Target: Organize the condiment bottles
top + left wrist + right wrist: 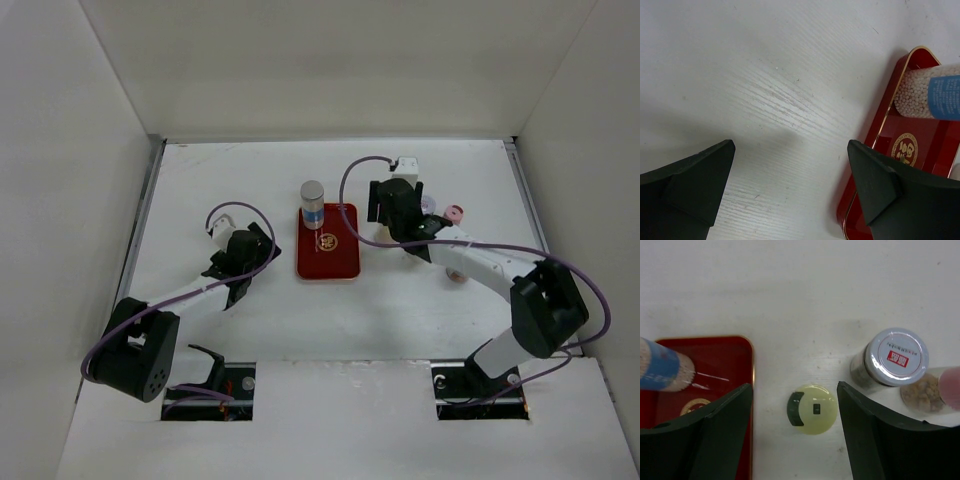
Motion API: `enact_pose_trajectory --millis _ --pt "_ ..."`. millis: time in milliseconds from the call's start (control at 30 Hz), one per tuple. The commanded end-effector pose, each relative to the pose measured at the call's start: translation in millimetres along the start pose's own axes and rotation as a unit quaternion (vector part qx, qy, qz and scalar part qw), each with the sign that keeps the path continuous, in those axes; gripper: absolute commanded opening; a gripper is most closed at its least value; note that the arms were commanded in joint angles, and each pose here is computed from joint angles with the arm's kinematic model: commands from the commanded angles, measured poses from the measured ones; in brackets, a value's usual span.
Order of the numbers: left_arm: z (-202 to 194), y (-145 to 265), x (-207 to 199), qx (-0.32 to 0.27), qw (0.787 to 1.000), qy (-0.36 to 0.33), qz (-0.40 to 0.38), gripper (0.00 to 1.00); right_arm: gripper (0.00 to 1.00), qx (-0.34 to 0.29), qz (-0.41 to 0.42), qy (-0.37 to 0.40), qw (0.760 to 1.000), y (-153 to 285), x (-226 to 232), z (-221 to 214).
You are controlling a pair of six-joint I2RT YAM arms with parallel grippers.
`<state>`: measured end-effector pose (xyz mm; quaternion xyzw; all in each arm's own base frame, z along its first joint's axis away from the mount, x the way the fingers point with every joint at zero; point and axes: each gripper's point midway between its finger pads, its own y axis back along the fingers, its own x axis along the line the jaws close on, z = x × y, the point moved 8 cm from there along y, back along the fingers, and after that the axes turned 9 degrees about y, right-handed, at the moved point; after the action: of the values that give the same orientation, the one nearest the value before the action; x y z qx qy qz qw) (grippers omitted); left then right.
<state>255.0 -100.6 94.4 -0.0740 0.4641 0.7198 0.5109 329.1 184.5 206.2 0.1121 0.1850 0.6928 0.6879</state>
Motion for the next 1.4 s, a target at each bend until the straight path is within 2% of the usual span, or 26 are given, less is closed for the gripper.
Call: enact_pose_trajectory --millis 0,300,333,433,533,633,700,1033,1367 --pt "4 1 -7 -0.01 1.0 0.014 -0.025 1.0 0.76 0.022 -0.024 -0.005 0.999 -3 -3 -6" --pt "2 1 -9 -0.003 0.999 0.015 -0.03 1.0 0.73 0.062 -0.024 -0.003 0.998 -21 1 -23" --pt "3 2 -8 -0.004 0.999 0.017 -0.032 1.0 0.71 0.065 -0.024 -0.003 0.998 -24 2 -25" --pt "3 1 -8 -0.006 0.999 0.018 -0.033 1.0 0.54 0.063 -0.021 -0.008 0.998 -26 5 -24" --pt "2 1 -8 -0.002 0.999 0.018 -0.031 1.0 0.44 0.024 -0.026 -0.024 0.999 -20 2 -4" --pt "2 1 -8 -0.003 0.999 0.018 -0.033 1.0 0.43 -0.038 -0.007 -0.038 0.999 -1 10 25" --pt "1 -1 -8 0.0 0.999 0.018 -0.03 1.0 0.44 -0.058 0.015 -0.037 0.998 6 22 36" --pt "3 0 -6 -0.002 0.999 0.023 -0.031 1.0 0.44 -0.048 0.157 -0.024 0.986 16 122 32" --pt "4 -1 -4 -0.002 0.999 0.025 -0.026 1.0 0.49 -0.014 0.195 0.005 0.981 8 171 4"
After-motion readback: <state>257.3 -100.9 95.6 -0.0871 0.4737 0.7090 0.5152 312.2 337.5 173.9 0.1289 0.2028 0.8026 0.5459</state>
